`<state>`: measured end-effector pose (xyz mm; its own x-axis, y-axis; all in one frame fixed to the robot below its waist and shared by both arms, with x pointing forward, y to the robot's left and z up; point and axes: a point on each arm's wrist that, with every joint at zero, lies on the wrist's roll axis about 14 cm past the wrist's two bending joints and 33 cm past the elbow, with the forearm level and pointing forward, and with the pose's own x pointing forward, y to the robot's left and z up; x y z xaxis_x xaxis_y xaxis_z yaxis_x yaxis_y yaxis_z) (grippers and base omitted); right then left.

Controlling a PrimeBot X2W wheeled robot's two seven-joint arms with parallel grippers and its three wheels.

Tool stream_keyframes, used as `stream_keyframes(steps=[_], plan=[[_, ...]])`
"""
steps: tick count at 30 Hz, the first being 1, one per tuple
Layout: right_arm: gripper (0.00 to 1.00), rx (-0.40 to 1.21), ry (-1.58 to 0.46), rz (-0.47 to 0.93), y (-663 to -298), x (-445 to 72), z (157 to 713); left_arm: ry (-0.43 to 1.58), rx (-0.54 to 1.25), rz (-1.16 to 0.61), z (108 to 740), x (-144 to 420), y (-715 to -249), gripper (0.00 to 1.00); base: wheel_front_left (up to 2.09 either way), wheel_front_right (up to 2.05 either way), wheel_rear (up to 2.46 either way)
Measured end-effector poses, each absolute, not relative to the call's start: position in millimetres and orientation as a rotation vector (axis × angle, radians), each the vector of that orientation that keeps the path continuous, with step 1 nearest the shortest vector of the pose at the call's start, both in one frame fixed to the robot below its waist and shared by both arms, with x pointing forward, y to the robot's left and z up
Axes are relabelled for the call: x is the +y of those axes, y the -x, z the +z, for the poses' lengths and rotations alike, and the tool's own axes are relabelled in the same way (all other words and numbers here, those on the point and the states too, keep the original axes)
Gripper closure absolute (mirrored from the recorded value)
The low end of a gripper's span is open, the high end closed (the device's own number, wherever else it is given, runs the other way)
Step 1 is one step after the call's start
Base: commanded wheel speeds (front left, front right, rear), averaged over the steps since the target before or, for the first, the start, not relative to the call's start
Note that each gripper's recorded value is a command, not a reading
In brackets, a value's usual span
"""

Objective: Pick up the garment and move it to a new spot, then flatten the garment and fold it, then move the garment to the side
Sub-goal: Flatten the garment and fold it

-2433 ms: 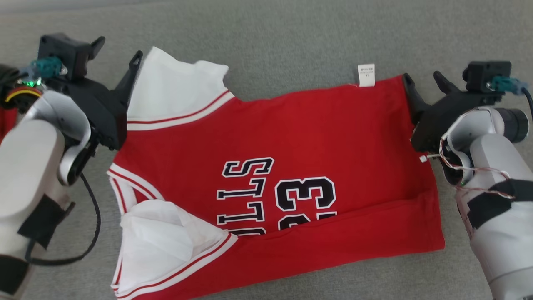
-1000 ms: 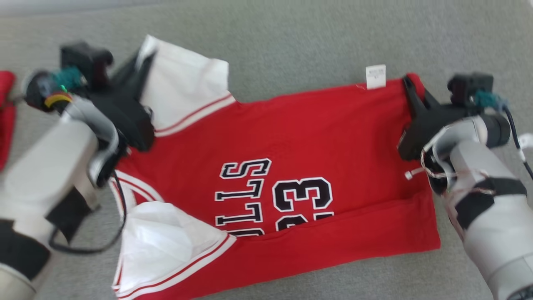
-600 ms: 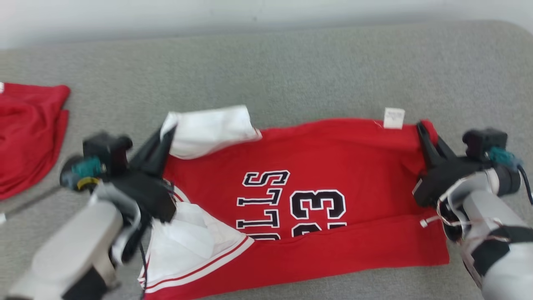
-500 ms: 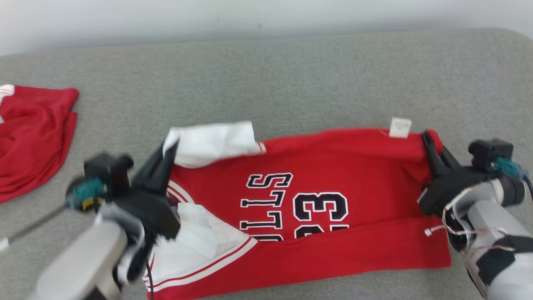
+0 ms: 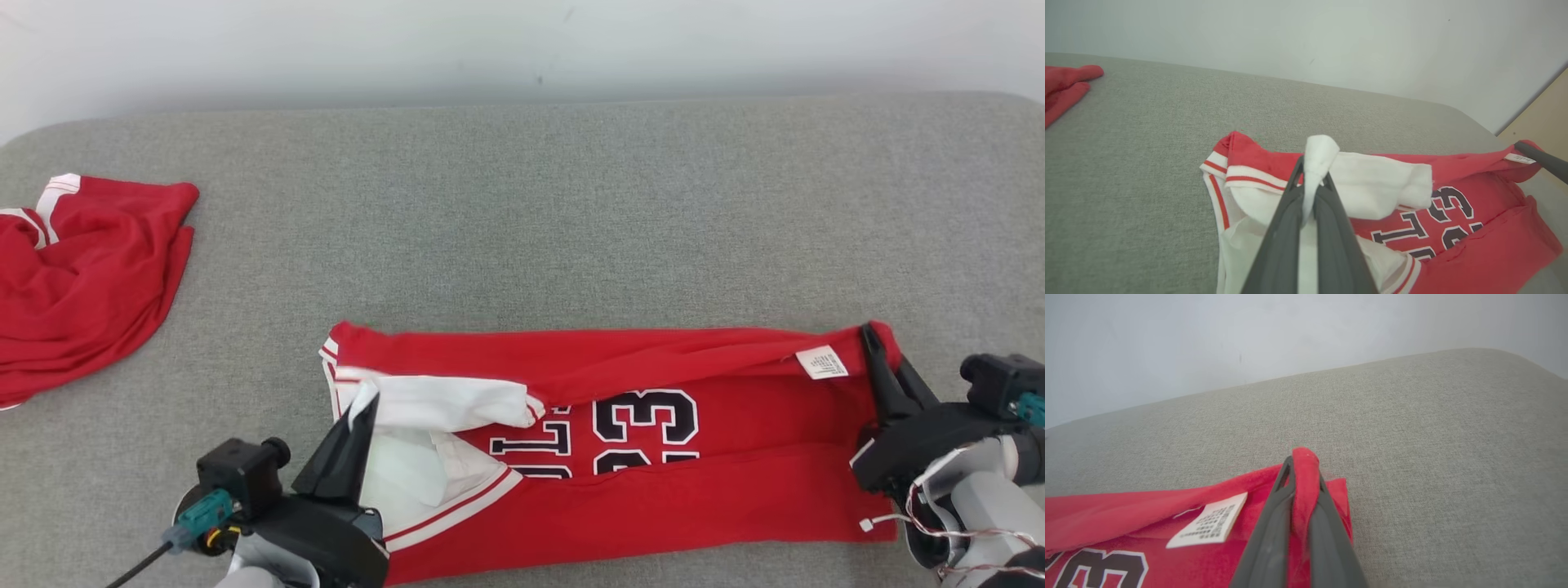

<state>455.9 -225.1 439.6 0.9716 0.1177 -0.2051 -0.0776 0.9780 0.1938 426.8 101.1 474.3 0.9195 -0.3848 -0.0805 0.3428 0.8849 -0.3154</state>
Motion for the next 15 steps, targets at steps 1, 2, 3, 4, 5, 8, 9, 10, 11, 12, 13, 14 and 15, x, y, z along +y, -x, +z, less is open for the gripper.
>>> stream_keyframes(steps=[1,2,3,4,5,8,9,10,11,12,13,14,15], plan=[[0.00,0.217,-0.193,0.094,-452.9,-226.2,438.6,0.305,0.149,-0.379,471.4,101.1,-423.4,0.00,0.00,0.00,0.00],[0.00,0.216,-0.199,0.088,-450.7,-227.7,438.4,0.312,0.146,-0.366,471.2,102.7,-422.4,0.00,0.00,0.00,0.00],[0.00,0.212,-0.203,0.086,-448.9,-228.2,439.1,0.323,0.140,-0.351,472.2,105.1,-422.3,0.00,0.00,0.00,0.00],[0.00,0.208,-0.208,0.082,-446.9,-229.1,439.7,0.327,0.137,-0.341,472.3,106.5,-421.1,0.00,0.00,0.00,0.00],[0.00,0.207,-0.211,0.079,-444.6,-229.9,439.4,0.327,0.138,-0.333,470.6,107.9,-418.7,0.00,0.00,0.00,0.00],[0.00,0.201,-0.216,0.076,-437.5,-231.3,439.9,0.332,0.141,-0.301,465.6,114.1,-411.6,0.00,0.00,0.00,0.00],[0.00,0.195,-0.216,0.075,-436.2,-232.1,441.5,0.324,0.129,-0.289,467.5,117.9,-411.5,0.00,0.00,0.00,0.00],[0.00,0.188,-0.217,0.075,-435.2,-232.7,443.4,0.319,0.114,-0.270,470.6,123.3,-412.3,0.00,0.00,0.00,0.00],[0.00,0.182,-0.217,0.074,-434.2,-233.4,445.1,0.311,0.095,-0.252,474.4,128.3,-413.0,0.00,0.00,0.00,0.00],[0.00,0.177,-0.217,0.075,-433.1,-233.6,446.2,0.304,0.072,-0.228,479.4,134.0,-413.9,0.00,0.00,0.00,0.00],[0.00,0.177,-0.218,0.072,-431.8,-234.4,446.2,0.287,0.044,-0.205,485.7,140.4,-415.3,0.00,0.00,0.00,0.00],[0.00,0.180,-0.219,0.066,-430.5,-236.2,445.1,0.262,0.014,-0.182,492.3,147.3,-416.3,0.00,0.00,0.00,0.00],[0.00,0.188,-0.219,0.060,-429.7,-238.2,443.5,0.230,-0.013,-0.158,498.3,154.3,-416.9,0.00,0.00,0.00,0.00]])
